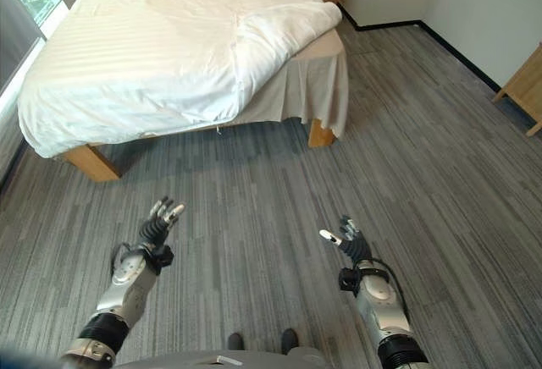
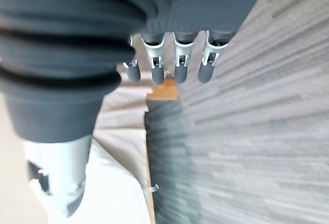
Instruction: Making the bed.
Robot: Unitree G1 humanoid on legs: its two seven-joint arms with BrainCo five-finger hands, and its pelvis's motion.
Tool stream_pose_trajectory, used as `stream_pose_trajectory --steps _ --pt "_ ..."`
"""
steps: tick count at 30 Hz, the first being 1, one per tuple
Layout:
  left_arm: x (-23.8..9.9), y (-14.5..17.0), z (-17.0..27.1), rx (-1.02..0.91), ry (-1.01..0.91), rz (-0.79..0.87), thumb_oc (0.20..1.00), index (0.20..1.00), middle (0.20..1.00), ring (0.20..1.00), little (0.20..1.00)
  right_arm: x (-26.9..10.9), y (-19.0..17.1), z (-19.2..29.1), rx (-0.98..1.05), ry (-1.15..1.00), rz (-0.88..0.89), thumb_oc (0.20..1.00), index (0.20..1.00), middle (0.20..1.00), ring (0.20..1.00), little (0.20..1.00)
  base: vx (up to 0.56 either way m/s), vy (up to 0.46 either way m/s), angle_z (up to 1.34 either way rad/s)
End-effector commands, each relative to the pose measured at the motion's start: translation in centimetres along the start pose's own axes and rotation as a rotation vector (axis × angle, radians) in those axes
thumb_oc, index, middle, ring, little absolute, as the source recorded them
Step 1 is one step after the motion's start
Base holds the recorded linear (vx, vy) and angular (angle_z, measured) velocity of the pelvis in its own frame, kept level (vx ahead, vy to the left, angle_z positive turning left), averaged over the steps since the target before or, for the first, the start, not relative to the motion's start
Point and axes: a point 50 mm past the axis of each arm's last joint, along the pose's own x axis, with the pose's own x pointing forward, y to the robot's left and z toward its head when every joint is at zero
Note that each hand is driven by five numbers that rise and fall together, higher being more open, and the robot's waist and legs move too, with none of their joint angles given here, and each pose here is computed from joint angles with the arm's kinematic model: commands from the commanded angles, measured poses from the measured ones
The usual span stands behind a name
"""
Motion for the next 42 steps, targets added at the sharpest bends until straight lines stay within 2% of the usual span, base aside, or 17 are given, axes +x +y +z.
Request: stream_pose_trajectory --steps 1,5,8,13,18,20,25,27,29,31,33,38,42 --pt "0.5 0.8 1.4 -0.032 -0.069 0.044 1.0 1.0 1.0 1.0 1.0 0.5 1.7 1.9 -0.049 -0.098 0.048 1.0 1.0 1.0 1.0 1.0 -0.04 0.018 -0.1" --pt "-0.3 1.2 1.9 0.002 -0.105 0.036 1.0 1.0 1.0 1.0 1.0 0.6 2.1 2.7 -0.066 -0.13 0.065 1.0 1.0 1.0 1.0 1.0 -0.07 0.012 -0.24" --pt "-0.8 1.6 3.0 0.063 -0.149 0.006 1.0 1.0 1.0 1.0 1.0 0.5 2.5 3.4 0.021 -0.171 0.052 1.0 1.0 1.0 1.0 1.0 0.16 -0.093 -0.26" --pt "0.0 0.4 5.6 0.124 -0.234 -0.042 1.0 1.0 1.0 1.0 1.0 0.7 3.0 4.1 -0.006 -0.188 0.072 1.0 1.0 1.0 1.0 1.0 0.35 -0.253 0.23" --pt "0.5 -1.5 6.0 0.034 -0.25 -0.094 1.0 1.0 1.0 1.0 1.0 1.2 3.7 5.0 -0.051 -0.202 0.12 1.0 1.0 1.0 1.0 1.0 0.25 -0.275 0.28" --pt "0.1 -2.1 5.0 -0.028 -0.215 -0.131 1.0 1.0 1.0 1.0 1.0 1.2 2.9 5.8 -0.074 -0.229 0.129 1.0 1.0 1.0 1.0 1.0 0.39 -0.672 0.34" --pt "-0.5 -1.7 5.0 -0.028 -0.216 -0.149 1.0 1.0 1.0 1.0 1.0 0.8 1.5 5.8 -0.088 -0.226 0.106 1.0 1.0 1.0 1.0 1.0 0.28 -0.439 -0.18" --pt "-0.5 -1.8 4.9 -0.088 -0.216 -0.142 1.0 1.0 1.0 1.0 1.0 1.0 -0.3 6.2 -0.139 -0.216 0.062 1.0 1.0 1.0 1.0 1.0 0.53 -0.389 -0.13" --pt "-0.6 -1.7 4.7 -0.12 -0.212 -0.144 1.0 1.0 1.0 1.0 1.0 0.9 -0.5 6.3 -0.12 -0.218 0.055 1.0 1.0 1.0 1.0 1.0 0.26 -0.104 -0.3" --pt "-0.7 -1.4 4.7 -0.156 -0.216 -0.137 1.0 1.0 1.0 1.0 1.0 0.6 -0.9 6.5 -0.016 -0.244 0.033 1.0 1.0 1.0 1.0 1.0 0.48 -0.097 -0.16" --pt "-1.1 -0.8 4.1 -0.149 -0.201 -0.127 1.0 1.0 1.0 1.0 1.0 0.3 -0.5 5.9 0.05 -0.244 0.036 1.0 1.0 1.0 1.0 1.0 0.77 -0.03 -0.08" --pt "-1.6 -0.4 3.6 -0.109 -0.185 -0.132 1.0 1.0 1.0 1.0 1.0 0.1 0.7 5.6 0.039 -0.234 0.093 1.0 1.0 1.0 1.0 1.0 0.53 -0.014 -0.09" --pt "-2.1 -0.5 4.3 -0.019 -0.193 -0.212 1.0 1.0 1.0 1.0 1.0 0.3 3.2 4.6 0.097 -0.203 0.166 1.0 1.0 1.0 1.0 1.0 0.54 0.146 -0.34"
